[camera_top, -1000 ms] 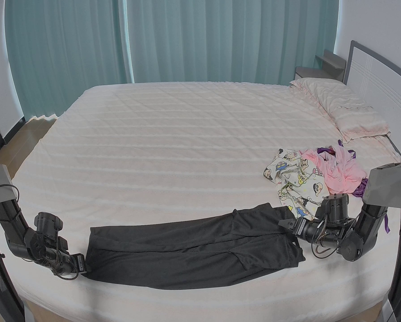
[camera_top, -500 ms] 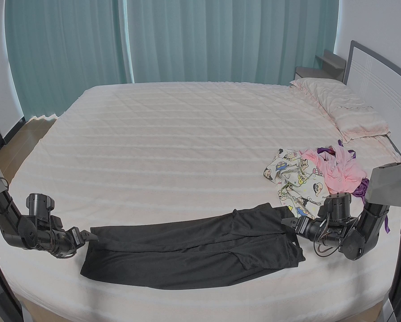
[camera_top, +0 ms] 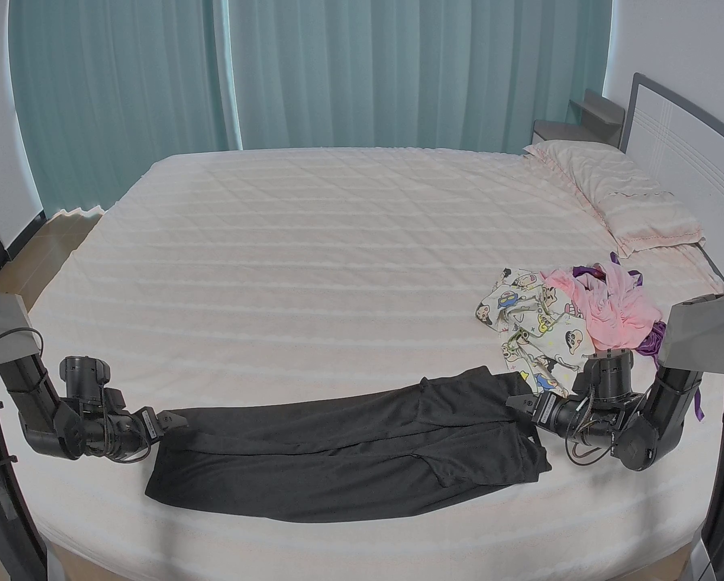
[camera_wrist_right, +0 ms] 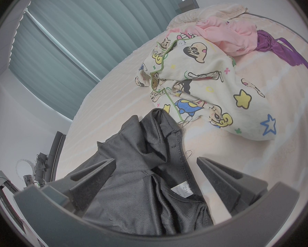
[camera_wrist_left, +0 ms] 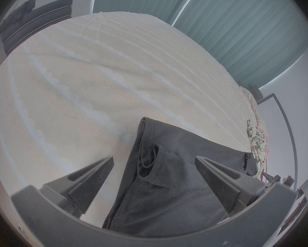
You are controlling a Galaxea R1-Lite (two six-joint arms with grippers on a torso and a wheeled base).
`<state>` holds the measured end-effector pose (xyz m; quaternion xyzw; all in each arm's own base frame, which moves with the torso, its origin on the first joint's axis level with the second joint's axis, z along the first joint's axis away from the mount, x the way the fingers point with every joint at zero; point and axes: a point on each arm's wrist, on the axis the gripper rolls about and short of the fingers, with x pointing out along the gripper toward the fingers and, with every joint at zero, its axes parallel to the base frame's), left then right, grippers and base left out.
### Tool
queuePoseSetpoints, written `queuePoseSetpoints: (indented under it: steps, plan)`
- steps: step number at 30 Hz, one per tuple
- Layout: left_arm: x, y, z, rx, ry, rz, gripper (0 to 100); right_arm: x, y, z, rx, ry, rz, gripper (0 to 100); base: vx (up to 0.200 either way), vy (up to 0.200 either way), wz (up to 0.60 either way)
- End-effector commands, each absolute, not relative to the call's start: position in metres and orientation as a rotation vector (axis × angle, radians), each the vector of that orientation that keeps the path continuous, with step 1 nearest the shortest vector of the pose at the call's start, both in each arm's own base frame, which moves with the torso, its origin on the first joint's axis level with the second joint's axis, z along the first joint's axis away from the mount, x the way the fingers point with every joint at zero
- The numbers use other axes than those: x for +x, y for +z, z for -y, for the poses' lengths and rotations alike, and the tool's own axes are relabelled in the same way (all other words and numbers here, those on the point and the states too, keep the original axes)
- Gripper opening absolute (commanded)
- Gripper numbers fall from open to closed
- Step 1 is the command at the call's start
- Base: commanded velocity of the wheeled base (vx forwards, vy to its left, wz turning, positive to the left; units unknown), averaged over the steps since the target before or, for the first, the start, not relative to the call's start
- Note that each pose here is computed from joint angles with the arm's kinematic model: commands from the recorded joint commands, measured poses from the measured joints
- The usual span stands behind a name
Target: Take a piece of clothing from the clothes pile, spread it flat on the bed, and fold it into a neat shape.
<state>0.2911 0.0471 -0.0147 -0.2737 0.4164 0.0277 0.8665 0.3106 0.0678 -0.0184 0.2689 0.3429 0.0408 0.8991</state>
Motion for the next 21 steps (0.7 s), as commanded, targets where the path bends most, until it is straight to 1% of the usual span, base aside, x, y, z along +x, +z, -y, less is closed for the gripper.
queuePoseSetpoints:
  steps: [1,8,12,16,21]
  plan:
    - [0.293,-0.037,-0.04,-0.56,0.049,-0.913,100,0.309,-0.018,-0.069,0.554,0.088,-0.712,100,0.0,0.0,0.0]
    - [0.295,-0.044,-0.035,-0.539,0.023,-0.835,100,0.307,-0.017,-0.068,0.559,0.096,-0.692,100,0.0,0.0,0.0]
    - [0.291,-0.046,-0.034,-0.524,0.015,-0.847,100,0.307,-0.017,-0.068,0.559,0.097,-0.689,100,0.0,0.0,0.0]
    - [0.288,-0.05,-0.033,-0.465,-0.016,-0.865,100,0.307,-0.017,-0.069,0.558,0.1,-0.69,100,0.0,0.0,0.0]
    - [0.289,-0.05,-0.033,-0.459,-0.026,-0.852,100,0.307,-0.018,-0.07,0.558,0.101,-0.692,100,0.0,0.0,0.0]
